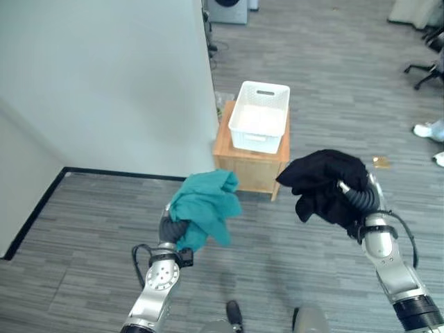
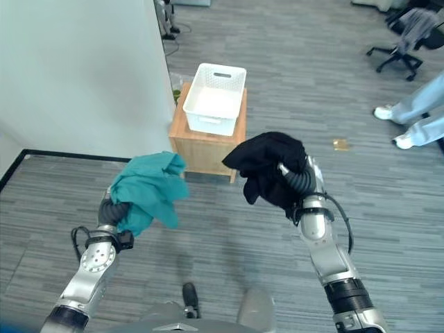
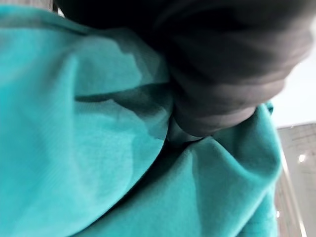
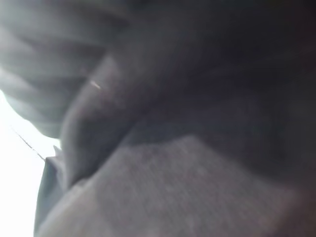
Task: Pick up bed clothes into laundry basket.
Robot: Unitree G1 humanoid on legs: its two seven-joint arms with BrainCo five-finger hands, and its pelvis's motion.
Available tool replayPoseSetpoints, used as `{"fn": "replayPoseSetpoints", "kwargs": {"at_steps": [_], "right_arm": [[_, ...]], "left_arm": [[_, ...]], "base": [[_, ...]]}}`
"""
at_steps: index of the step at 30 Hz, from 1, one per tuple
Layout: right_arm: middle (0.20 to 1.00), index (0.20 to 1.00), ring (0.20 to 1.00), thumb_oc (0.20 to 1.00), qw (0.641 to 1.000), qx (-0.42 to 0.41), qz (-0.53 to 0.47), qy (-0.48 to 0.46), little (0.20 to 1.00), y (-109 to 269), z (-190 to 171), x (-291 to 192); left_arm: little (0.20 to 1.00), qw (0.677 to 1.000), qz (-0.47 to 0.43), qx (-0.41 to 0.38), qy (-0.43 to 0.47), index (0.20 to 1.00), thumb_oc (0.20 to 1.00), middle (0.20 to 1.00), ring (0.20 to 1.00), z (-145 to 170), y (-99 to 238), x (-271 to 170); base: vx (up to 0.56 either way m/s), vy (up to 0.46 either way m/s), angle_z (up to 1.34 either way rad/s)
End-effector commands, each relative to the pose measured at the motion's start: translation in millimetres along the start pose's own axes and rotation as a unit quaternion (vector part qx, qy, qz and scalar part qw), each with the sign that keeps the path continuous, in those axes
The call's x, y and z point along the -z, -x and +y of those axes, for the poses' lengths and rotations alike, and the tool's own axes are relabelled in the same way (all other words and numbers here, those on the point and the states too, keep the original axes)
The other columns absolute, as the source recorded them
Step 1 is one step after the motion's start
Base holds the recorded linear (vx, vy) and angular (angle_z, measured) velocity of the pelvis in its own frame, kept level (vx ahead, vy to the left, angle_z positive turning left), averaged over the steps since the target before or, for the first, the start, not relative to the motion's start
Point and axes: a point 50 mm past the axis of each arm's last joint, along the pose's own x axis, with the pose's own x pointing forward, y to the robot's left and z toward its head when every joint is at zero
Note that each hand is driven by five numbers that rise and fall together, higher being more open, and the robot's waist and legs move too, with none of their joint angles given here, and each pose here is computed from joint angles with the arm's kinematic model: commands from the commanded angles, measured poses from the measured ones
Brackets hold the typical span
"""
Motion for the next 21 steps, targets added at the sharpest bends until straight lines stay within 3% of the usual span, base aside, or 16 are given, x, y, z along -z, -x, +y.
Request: {"fn": "replayPoseSetpoints", "kwargs": {"at_steps": [1, 12, 21], "right_arm": [[0.2, 0.2, 0.2, 0.2, 0.986, 0.09, -0.134, 0.031, 0.2, -38, -40, -50], [0.2, 0.2, 0.2, 0.2, 0.952, 0.076, -0.265, 0.135, 0.2, -70, -38, -108], [0.2, 0.2, 0.2, 0.2, 0.96, 0.038, -0.211, 0.182, 0.2, -84, -29, -86]], "left_arm": [[0.2, 0.994, -0.1, 0.014, 0.028, 0.2, 0.2, 0.2, 0.2, -2, -13, -39], [0.2, 0.992, -0.084, 0.02, 0.088, 0.2, 0.2, 0.2, 0.2, -11, -3, -32], [0.2, 0.995, -0.029, 0.017, 0.092, 0.2, 0.2, 0.2, 0.2, -4, 13, -9]], "base": [[0.37, -0.238, 0.54], [0.31, -0.267, 0.41], [0.26, 0.0, -0.01]]}}
